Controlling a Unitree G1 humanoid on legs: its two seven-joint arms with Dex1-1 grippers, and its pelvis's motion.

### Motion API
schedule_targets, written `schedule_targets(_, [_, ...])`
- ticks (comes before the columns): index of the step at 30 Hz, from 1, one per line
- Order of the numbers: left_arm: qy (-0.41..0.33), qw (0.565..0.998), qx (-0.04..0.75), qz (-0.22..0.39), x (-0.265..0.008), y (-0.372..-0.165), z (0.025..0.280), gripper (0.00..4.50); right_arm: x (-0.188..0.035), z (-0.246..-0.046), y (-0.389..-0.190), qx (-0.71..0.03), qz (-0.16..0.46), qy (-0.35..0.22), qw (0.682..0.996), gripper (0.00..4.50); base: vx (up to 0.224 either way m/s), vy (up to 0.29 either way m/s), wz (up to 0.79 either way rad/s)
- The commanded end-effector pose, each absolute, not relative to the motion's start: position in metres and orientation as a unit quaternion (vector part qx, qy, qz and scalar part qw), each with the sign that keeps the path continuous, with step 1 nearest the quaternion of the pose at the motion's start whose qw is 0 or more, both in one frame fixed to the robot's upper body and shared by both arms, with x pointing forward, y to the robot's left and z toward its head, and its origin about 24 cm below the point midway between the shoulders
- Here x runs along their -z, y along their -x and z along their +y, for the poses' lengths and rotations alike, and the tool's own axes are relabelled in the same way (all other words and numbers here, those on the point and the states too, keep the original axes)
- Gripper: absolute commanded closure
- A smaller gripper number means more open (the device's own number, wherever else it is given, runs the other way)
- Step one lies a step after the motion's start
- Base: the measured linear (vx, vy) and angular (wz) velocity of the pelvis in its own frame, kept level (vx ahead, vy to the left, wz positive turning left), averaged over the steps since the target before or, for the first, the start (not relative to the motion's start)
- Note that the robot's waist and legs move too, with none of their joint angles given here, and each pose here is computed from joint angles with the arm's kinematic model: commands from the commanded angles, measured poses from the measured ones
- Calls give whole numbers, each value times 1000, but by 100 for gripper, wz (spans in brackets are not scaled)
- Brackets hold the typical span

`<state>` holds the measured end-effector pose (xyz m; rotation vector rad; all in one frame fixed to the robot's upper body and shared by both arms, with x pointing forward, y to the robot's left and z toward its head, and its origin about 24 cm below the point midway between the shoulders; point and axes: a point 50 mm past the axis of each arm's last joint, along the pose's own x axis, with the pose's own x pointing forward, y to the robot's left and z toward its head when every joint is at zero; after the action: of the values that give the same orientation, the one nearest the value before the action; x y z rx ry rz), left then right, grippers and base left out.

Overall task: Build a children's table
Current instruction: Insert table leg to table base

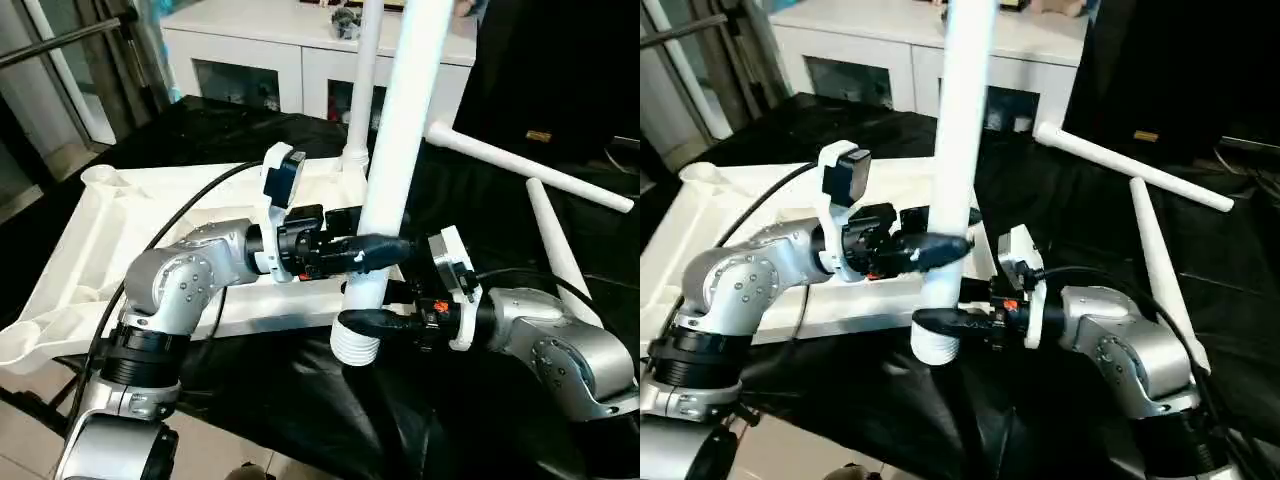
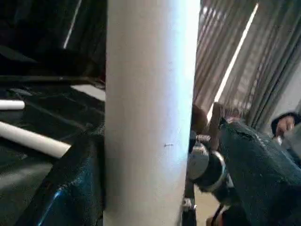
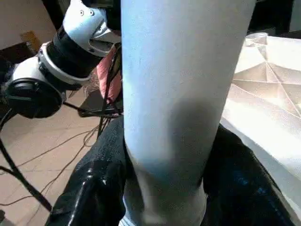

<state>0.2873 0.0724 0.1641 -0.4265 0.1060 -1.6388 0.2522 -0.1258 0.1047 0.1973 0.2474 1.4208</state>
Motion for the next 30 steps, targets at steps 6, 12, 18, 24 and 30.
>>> schedule_targets(6, [180, 701, 689, 30, -167, -299, 68, 147, -111, -128, -253, -653, 107, -74, 746, 260, 0, 0, 0])
schedule_targets(12, [186, 721, 667, 23, -168, -302, 73, 189, -111, -128, -254, -654, 110, -68, 745, 260, 0, 0, 0])
schedule_targets(18, [166, 757, 632, 9, -168, -305, 73, 232, -110, -128, -258, -640, 117, -67, 756, 181, 0, 0, 0])
schedule_targets(24, [77, 838, 539, -7, -171, -316, 69, 259, -107, -126, -281, -523, 105, 2, 846, 127, 0, 0, 0])
schedule_targets(30, [60, 884, 463, -20, -180, -327, 66, 262, -109, -124, -304, -399, 84, 1, 913, 119, 0, 0, 0])
